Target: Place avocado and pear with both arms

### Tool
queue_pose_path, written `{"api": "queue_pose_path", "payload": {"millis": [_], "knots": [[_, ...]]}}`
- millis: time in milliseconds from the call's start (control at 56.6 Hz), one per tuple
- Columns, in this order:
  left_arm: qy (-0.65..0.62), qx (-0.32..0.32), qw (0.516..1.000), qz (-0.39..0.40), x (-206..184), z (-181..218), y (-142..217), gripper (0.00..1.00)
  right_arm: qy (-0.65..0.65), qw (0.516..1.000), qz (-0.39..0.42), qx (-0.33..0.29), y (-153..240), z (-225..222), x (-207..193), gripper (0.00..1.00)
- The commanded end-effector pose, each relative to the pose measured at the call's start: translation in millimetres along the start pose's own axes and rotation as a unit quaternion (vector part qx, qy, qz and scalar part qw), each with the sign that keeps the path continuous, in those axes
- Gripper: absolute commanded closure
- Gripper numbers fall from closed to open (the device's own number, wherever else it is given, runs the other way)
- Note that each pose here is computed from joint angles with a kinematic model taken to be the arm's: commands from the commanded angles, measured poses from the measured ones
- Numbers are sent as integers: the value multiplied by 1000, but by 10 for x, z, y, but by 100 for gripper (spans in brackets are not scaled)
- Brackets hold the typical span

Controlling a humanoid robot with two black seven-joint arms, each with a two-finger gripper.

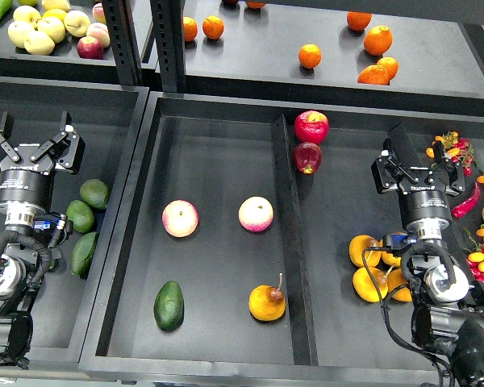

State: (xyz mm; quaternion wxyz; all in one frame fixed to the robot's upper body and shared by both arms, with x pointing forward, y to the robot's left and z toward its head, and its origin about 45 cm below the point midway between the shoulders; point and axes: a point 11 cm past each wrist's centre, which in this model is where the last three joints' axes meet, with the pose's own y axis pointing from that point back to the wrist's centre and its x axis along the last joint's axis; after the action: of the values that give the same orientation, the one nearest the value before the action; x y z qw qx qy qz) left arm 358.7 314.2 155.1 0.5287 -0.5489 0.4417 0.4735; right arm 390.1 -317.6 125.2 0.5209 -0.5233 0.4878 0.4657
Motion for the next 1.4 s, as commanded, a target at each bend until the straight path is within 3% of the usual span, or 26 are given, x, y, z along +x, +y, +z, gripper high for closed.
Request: {"api": "queue_pose_path", "payload": {"millis": [0, 742, 936, 1113, 1377], "knots": [[-1, 2, 1000, 4, 29, -5, 16, 1, 1, 1000, 3, -5, 9, 22, 17, 0], [-14, 40, 999, 15, 74, -143, -161, 1, 0, 1000, 9, -5, 16, 14, 53, 0], [-31, 154, 988, 10, 17, -428, -208, 1, -2, 1000, 8, 2, 19, -23, 46, 0], [-56, 349, 935, 5, -62, -917, -111, 1, -4, 1000, 17, -2, 43, -42, 102, 0], [-129, 414, 901, -3, -207, -876, -88, 1, -5, 1000, 28, -4, 46, -44, 162, 0]]}}
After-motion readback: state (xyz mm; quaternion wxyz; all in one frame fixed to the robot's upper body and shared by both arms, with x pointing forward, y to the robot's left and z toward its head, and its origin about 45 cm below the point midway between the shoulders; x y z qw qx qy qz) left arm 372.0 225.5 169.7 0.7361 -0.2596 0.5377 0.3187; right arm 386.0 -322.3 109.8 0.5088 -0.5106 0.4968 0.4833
